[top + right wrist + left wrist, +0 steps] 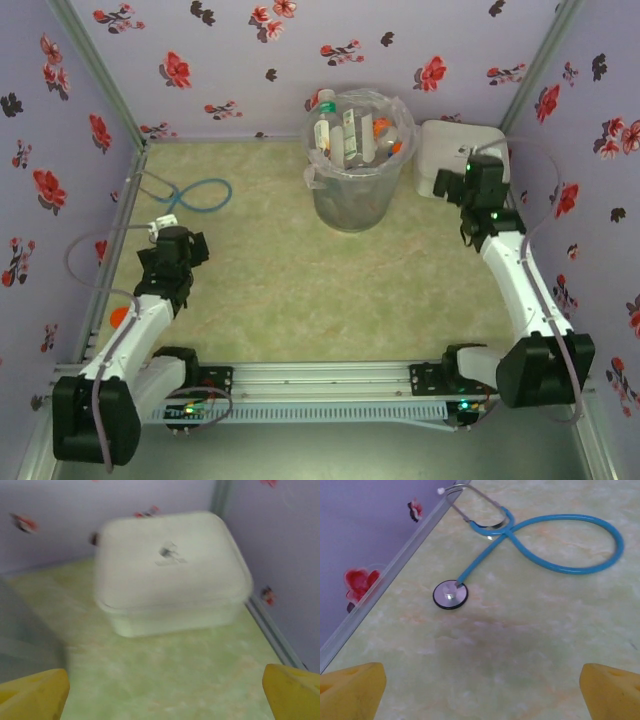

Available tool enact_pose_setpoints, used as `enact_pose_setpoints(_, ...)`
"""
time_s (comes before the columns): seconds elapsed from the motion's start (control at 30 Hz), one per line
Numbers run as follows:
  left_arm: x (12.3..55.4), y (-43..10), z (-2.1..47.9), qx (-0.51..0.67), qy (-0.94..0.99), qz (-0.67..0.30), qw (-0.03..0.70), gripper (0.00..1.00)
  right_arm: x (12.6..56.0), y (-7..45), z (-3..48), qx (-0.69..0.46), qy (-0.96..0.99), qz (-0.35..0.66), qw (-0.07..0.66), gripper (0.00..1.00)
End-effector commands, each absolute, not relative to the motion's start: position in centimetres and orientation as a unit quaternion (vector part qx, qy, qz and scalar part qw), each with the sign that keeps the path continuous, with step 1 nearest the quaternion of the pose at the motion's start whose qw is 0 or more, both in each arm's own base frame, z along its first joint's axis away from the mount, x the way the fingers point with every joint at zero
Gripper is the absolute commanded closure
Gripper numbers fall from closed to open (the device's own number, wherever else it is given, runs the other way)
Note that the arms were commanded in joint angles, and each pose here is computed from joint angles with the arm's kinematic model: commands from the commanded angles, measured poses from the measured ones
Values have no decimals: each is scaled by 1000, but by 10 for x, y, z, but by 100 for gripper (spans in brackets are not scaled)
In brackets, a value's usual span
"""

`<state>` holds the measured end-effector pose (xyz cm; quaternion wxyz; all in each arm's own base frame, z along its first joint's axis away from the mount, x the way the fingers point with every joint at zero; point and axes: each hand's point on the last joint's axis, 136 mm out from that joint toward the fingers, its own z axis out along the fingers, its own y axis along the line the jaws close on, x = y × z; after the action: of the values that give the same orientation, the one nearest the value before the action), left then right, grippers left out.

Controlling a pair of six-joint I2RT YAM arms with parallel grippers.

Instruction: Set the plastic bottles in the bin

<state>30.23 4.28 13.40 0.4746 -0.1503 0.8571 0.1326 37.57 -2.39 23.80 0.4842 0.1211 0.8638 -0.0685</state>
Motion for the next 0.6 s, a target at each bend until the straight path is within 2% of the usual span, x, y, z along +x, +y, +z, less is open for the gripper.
enact_pose_setpoints(0.0, 315, 48, 140, -138, 833, 145, 516, 0, 370, -47, 214, 164, 826, -116, 526, 1)
enact_pose_setpoints(0.23, 326, 56, 123, -135, 816, 146, 542, 0, 378, -51, 134, 149, 840, -147, 500, 1)
enact_pose_setpoints(0.57, 362, 40, 124, -61, 812, 131, 566, 0, 397, -45, 100, 144, 815, -128, 547, 0)
